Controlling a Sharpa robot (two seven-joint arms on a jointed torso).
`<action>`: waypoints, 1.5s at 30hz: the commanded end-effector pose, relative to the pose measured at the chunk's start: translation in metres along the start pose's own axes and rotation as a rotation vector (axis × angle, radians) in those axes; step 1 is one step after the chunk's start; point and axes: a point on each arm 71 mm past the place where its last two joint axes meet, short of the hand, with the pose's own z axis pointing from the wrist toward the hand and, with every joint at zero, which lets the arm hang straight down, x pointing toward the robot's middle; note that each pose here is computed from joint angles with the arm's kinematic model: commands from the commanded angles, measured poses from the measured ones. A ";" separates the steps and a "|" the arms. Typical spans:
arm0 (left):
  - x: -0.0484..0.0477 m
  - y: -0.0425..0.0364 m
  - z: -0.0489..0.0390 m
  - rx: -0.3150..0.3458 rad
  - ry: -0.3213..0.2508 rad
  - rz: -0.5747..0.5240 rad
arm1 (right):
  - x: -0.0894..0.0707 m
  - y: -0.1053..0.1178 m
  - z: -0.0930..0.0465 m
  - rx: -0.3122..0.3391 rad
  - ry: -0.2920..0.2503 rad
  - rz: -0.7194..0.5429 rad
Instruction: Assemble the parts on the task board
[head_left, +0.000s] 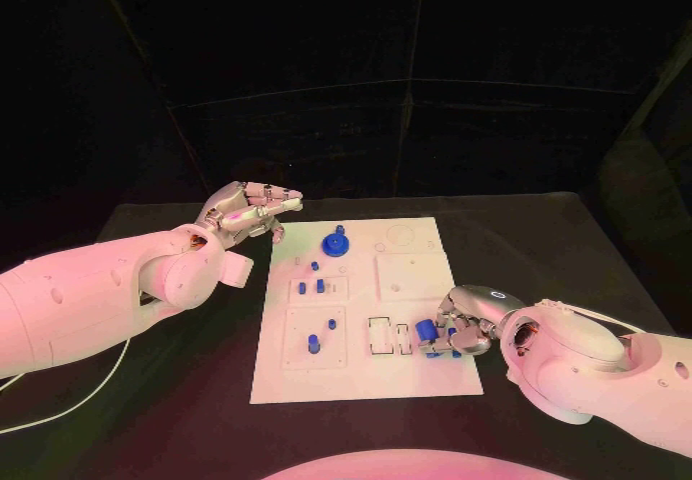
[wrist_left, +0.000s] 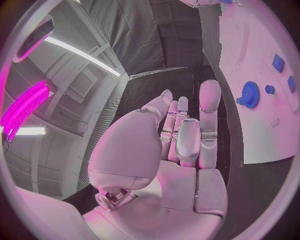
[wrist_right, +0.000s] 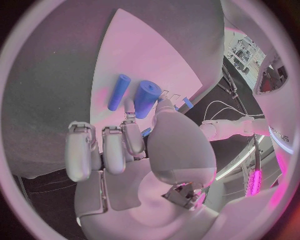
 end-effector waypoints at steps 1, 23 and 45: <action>0.0000 -0.0021 -0.0001 0.016 0.008 -0.007 | 0.008 -0.001 0.002 0.005 0.032 -0.035; 0.0000 -0.0014 -0.0004 0.012 0.014 -0.010 | -0.003 0.014 -0.012 -0.034 -0.157 0.229; 0.0032 -0.0010 0.0003 0.009 0.021 -0.013 | 0.014 0.048 0.007 -0.045 -0.014 0.262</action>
